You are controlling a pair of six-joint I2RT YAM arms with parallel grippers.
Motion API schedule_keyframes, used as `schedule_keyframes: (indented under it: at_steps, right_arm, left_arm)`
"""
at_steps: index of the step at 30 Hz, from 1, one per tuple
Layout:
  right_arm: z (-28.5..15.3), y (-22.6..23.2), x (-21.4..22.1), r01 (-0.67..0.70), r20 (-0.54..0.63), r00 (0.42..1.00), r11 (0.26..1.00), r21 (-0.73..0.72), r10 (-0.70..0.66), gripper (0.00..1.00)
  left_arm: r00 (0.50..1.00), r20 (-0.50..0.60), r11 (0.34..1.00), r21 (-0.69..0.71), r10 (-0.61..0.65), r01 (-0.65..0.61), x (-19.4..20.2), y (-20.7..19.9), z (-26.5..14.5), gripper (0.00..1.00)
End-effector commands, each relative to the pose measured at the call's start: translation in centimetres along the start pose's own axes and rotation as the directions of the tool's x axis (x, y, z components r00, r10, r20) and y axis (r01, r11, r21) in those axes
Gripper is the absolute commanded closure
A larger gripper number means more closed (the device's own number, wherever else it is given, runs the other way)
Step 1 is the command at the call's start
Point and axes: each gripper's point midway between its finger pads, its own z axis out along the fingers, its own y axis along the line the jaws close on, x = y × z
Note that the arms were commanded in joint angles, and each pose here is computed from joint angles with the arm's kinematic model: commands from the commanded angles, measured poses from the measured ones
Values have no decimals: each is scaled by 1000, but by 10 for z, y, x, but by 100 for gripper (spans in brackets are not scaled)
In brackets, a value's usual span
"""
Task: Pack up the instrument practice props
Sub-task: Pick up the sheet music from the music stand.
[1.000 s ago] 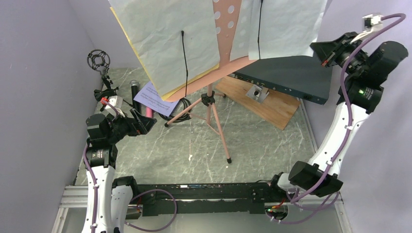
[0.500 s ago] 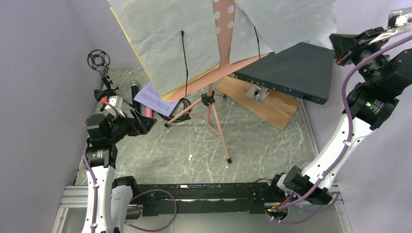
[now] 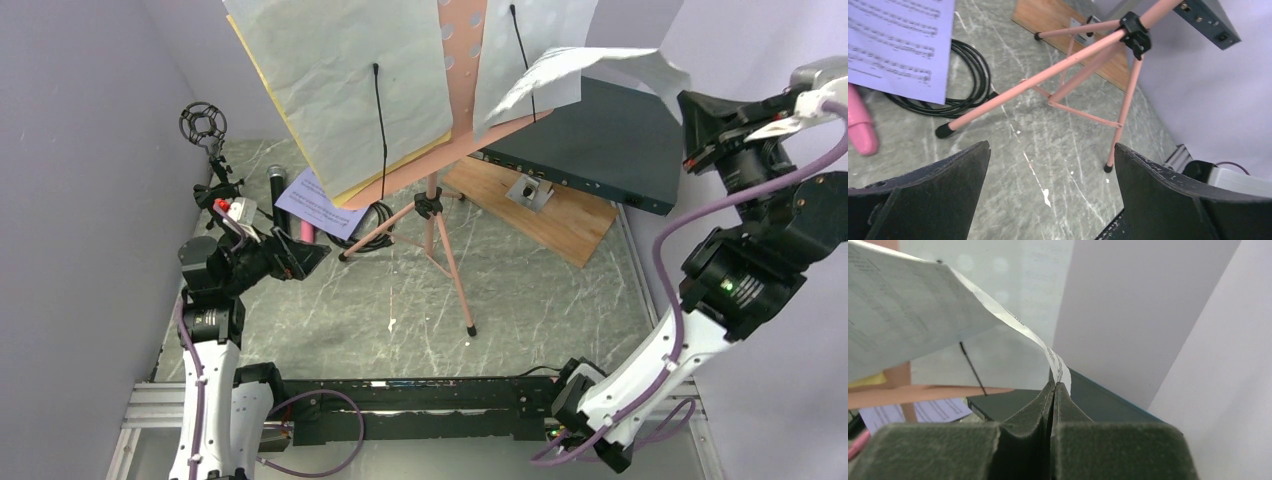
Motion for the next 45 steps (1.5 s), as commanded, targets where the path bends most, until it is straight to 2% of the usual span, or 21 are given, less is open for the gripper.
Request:
schedule_keyframes:
  at_steps: [1,7,10,13,19,23,28,38,45]
  right_arm:
    - [-17,26,17,62,-71,995,996,-66,-67,100]
    - [-45,56,43,216,-149,961,967,-136,-235,100]
    - [-63,86,54,277,-159,936,935,-222,-315,100]
    - [-79,111,62,291,-168,921,909,-300,-350,100]
    - [-97,132,87,256,-201,918,896,-362,-343,100]
    - [-113,163,92,257,-166,918,859,-443,-361,100]
    - [-129,195,86,232,-111,939,836,-497,-326,100]
    - [-150,238,82,16,-109,989,799,-601,-102,100]
    - [-154,239,106,-155,-184,982,760,-631,47,100]
  left_arm:
    - [999,-19,977,211,26,-22,2,-37,-4,1]
    - [998,-30,953,301,51,-40,6,-53,-1,1]
    - [997,-54,943,332,51,-30,11,-59,1,1]
    - [995,-75,930,365,59,-28,16,-68,3,1]
    - [990,-112,908,417,83,-29,29,-84,4,0]
    - [989,-120,900,436,90,-29,34,-92,5,1]
    - [990,-116,886,464,80,-17,38,-103,8,1]
    - [987,-160,814,576,23,75,52,-143,17,1]
    - [973,-200,699,680,-115,222,43,-172,7,1]
